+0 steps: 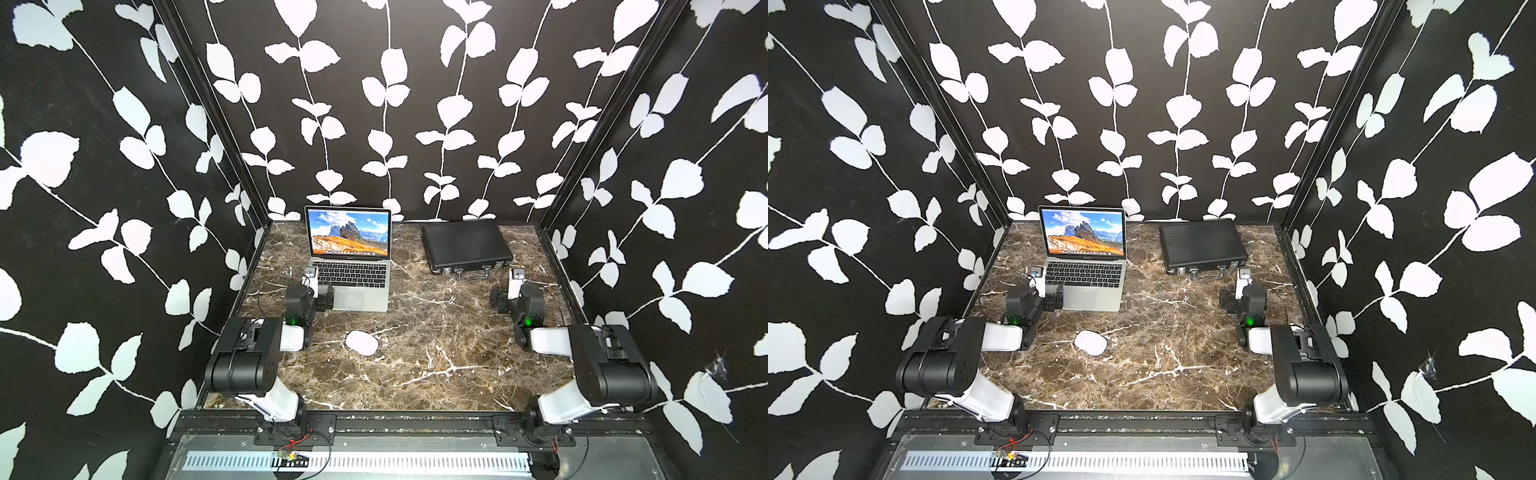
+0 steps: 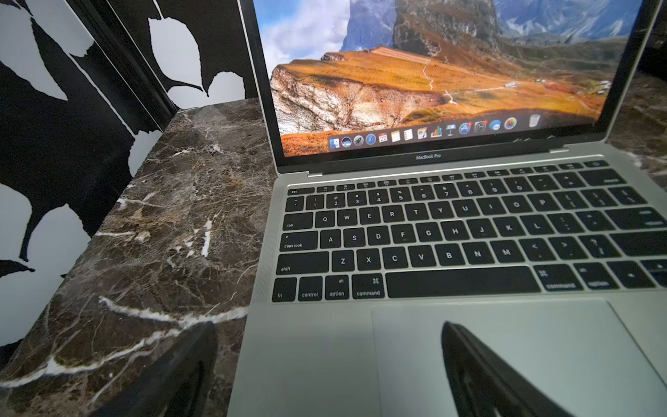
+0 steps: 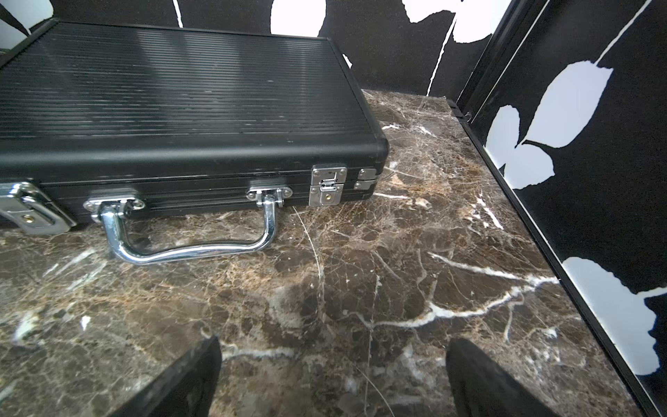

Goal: Insert the wireless mouse receiver into the laptop
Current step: Pick up the mouse from the center of the board.

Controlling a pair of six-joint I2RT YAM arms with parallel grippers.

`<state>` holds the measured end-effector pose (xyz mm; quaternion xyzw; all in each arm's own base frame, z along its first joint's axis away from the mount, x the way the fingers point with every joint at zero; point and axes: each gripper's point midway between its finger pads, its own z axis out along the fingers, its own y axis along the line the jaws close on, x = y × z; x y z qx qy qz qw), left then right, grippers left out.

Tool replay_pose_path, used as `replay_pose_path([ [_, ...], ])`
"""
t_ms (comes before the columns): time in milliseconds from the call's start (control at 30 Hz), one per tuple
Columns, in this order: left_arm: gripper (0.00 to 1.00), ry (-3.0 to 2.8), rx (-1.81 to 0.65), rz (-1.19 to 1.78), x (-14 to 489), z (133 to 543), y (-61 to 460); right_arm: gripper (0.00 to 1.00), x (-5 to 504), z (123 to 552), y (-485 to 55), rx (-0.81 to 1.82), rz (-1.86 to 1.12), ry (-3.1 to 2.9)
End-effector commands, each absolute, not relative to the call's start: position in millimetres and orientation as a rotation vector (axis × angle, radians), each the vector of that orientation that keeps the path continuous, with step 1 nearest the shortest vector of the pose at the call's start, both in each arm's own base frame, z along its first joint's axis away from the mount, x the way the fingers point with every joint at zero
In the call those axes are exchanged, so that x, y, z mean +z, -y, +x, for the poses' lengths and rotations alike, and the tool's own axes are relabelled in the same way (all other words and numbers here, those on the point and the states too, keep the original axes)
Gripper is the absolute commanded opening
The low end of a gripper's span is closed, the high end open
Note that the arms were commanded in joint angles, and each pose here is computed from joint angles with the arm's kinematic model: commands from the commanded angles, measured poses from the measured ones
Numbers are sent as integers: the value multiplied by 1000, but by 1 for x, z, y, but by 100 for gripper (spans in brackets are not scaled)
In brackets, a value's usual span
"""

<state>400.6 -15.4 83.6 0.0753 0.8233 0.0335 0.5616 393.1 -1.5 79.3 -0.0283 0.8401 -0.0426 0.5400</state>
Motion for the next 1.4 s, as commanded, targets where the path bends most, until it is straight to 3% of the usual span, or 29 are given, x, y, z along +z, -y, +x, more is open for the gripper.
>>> replay_pose_path([
  [0, 99, -1899, 80, 182, 96, 403, 15, 100, 91, 398, 2, -102, -69, -1952],
  [400, 99, -1893, 87, 172, 97, 402, 13, 100, 96, 398, 2, -87, -65, -1931],
  [600, 99, -1942, 115, 111, 148, 396, 11, 100, 147, 388, -9, -19, -112, -1925],
  [733, 99, -1997, 17, -16, 183, 379, 12, 99, 192, 381, -48, 198, -186, -1874],
  [900, 99, -2077, -240, -134, 189, 349, 36, 100, 214, 352, -114, 383, -346, -1923],
  [1167, 99, -2314, -435, -111, 172, 298, 69, 100, 192, 265, -209, 681, -635, -2043],
  [1367, 99, -2417, -538, -146, 135, 277, 82, 100, 146, 223, -279, 662, -856, -2072],
])
